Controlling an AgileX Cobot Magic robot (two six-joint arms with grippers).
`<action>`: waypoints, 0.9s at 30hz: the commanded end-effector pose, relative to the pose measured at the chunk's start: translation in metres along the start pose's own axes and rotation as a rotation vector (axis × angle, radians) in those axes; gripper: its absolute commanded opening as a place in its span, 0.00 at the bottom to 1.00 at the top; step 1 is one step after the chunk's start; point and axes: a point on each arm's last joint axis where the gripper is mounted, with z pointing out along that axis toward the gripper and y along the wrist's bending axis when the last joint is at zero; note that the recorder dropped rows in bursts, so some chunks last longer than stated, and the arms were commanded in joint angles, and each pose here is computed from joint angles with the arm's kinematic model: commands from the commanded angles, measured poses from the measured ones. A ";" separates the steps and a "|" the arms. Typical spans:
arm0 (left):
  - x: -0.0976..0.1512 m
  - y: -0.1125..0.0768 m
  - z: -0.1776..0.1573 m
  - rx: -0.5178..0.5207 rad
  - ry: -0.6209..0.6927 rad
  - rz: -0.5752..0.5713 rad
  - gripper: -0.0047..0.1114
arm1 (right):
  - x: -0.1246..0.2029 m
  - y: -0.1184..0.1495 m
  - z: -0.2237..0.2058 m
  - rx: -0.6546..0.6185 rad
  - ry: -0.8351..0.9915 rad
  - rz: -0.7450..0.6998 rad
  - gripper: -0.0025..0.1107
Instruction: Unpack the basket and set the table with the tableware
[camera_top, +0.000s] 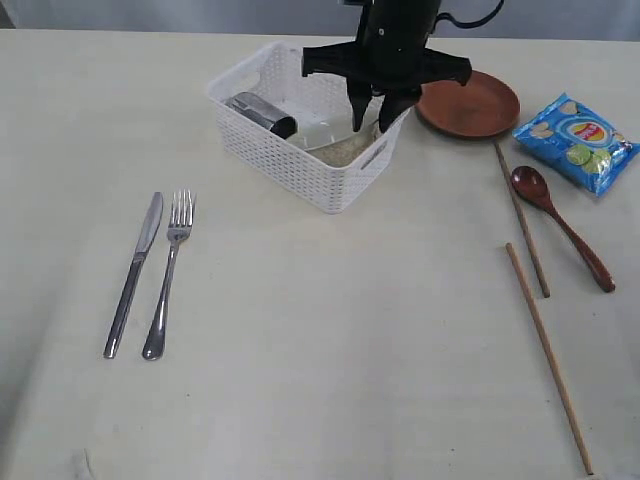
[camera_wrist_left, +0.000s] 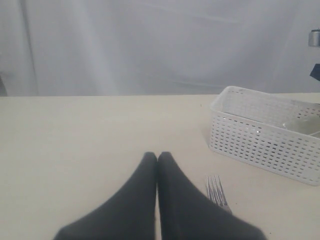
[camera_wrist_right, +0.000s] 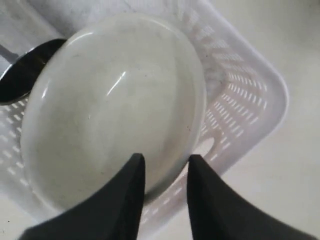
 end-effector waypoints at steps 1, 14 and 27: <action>0.000 0.000 0.000 0.002 -0.007 -0.004 0.04 | -0.003 0.003 0.010 -0.048 -0.007 0.030 0.14; 0.000 0.000 0.000 0.002 -0.007 -0.004 0.04 | -0.018 0.002 -0.009 0.008 -0.115 -0.020 0.02; 0.000 0.000 0.000 0.002 -0.007 -0.004 0.04 | -0.047 -0.027 -0.064 0.076 -0.270 -0.043 0.02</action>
